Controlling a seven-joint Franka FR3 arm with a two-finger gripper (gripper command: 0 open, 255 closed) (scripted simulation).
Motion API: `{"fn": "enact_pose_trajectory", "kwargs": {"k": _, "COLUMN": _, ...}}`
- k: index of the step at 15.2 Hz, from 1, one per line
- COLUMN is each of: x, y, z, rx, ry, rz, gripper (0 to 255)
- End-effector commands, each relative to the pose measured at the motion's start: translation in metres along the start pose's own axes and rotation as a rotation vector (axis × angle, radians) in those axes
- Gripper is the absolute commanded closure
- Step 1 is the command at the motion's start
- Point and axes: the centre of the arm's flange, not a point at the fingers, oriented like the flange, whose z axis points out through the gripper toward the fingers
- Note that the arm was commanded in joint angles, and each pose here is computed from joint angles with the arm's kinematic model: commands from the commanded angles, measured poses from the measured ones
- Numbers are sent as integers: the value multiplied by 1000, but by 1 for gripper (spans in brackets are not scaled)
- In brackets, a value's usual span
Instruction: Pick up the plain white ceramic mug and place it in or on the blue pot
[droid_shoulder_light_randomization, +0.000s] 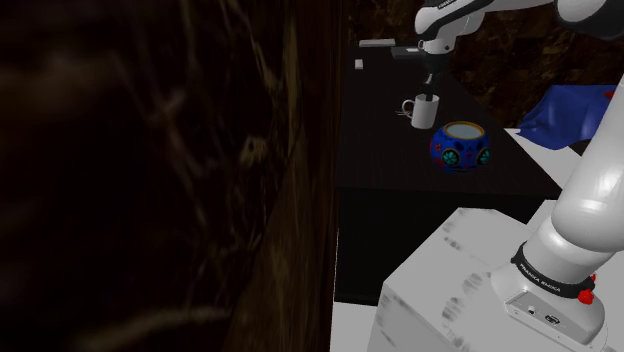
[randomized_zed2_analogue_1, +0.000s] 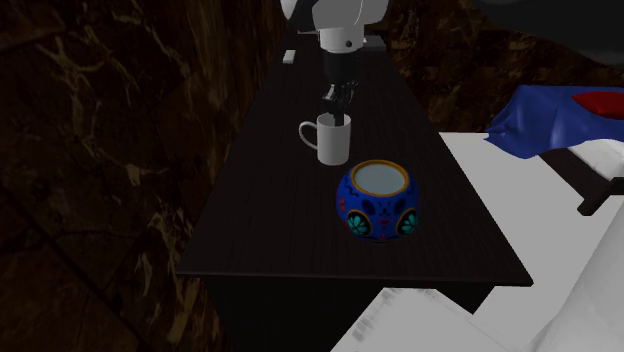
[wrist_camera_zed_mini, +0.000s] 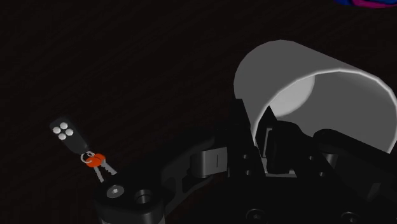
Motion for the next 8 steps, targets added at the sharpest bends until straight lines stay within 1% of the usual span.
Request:
{"fn": "enact_pose_trajectory", "kwargs": {"k": 1, "x": -1, "y": 0, "z": -11, "rx": 0, "ry": 0, "rz": 0, "gripper": 255}}
{"fn": "enact_pose_trajectory", "kwargs": {"k": 8, "x": -4, "y": 0, "z": -48, "rx": 0, "ry": 0, "rz": 0, "gripper": 255}}
